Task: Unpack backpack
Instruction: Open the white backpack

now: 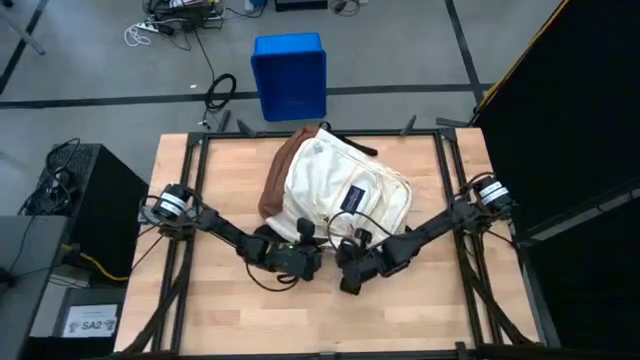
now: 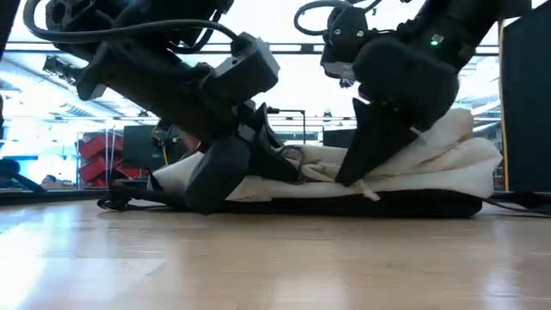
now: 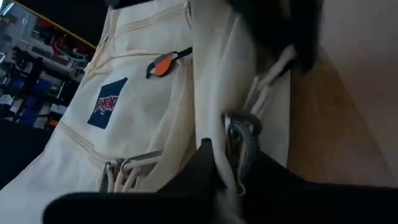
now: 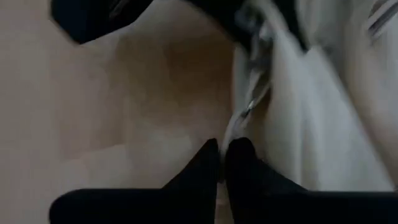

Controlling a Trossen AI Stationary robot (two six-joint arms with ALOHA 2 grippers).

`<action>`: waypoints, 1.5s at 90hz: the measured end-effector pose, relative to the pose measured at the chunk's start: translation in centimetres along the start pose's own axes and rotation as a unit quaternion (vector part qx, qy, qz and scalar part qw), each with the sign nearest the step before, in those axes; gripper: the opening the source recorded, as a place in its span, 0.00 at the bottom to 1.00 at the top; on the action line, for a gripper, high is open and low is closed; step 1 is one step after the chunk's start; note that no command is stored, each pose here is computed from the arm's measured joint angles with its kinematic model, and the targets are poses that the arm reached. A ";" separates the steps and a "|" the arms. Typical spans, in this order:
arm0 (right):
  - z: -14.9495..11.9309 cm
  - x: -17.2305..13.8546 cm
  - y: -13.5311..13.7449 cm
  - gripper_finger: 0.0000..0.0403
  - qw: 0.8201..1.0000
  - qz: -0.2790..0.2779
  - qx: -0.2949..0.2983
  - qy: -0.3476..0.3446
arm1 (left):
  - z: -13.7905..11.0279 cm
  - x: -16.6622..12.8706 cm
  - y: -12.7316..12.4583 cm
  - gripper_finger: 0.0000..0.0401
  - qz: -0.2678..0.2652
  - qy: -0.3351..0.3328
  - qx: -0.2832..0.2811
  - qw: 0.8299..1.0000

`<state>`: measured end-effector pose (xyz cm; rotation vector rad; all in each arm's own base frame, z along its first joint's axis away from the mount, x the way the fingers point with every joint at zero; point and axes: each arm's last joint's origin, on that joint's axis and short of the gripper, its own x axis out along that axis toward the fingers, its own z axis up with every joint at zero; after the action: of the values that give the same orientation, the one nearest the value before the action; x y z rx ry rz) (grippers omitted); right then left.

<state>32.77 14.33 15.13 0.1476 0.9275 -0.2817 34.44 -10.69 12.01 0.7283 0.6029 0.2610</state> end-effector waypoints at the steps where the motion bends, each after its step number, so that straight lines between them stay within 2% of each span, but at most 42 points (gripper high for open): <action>1: 0.0 -0.1 0.1 0.00 1.000 0.000 0.001 0.002 | 0.0 0.0 0.0 0.04 0.000 0.002 0.002 1.000; 28: -1.1 -3.2 1.2 0.00 0.994 -0.086 0.003 0.069 | 0.2 -2.8 -0.9 0.02 -0.018 0.031 0.019 0.999; 44: -2.0 -4.9 0.7 0.00 0.980 -0.156 0.003 0.122 | 0.5 -5.5 -1.2 0.01 -0.039 0.036 0.042 0.998; 57: -3.2 -6.7 -0.7 0.00 0.951 -0.260 0.007 0.165 | 0.5 -7.9 -1.2 0.01 -0.064 0.049 0.037 0.996; 68: -3.7 -8.0 -2.0 0.00 0.923 -0.346 0.019 0.168 | 0.8 -9.9 -1.8 0.01 -0.085 0.036 0.045 0.995; 79: -3.6 -8.3 -2.4 0.00 0.916 -0.375 0.012 0.143 | 1.2 -11.5 -2.6 0.01 -0.115 0.011 0.053 0.992; 96: -2.9 -8.3 -2.7 0.00 0.914 -0.396 -0.045 0.076 | 1.4 -13.0 -3.6 0.01 -0.145 -0.011 0.063 0.987; 110: -1.7 -7.6 -3.9 0.00 0.911 -0.396 -0.063 0.096 | 1.7 -13.4 -3.9 0.01 -0.169 -0.026 0.060 0.983; 122: -0.8 -5.7 -4.0 0.00 0.934 -0.311 -0.062 0.166 | 1.2 -13.6 -3.7 0.01 -0.177 -0.033 0.052 0.982; 135: 0.0 -4.0 -2.6 0.00 0.966 -0.191 -0.074 0.160 | -1.4 -14.2 -2.9 0.01 -0.175 -0.076 0.005 0.982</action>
<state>29.70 12.56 18.33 -0.1320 1.2947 -0.5543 22.29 -18.02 15.23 0.6338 0.5754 -0.1220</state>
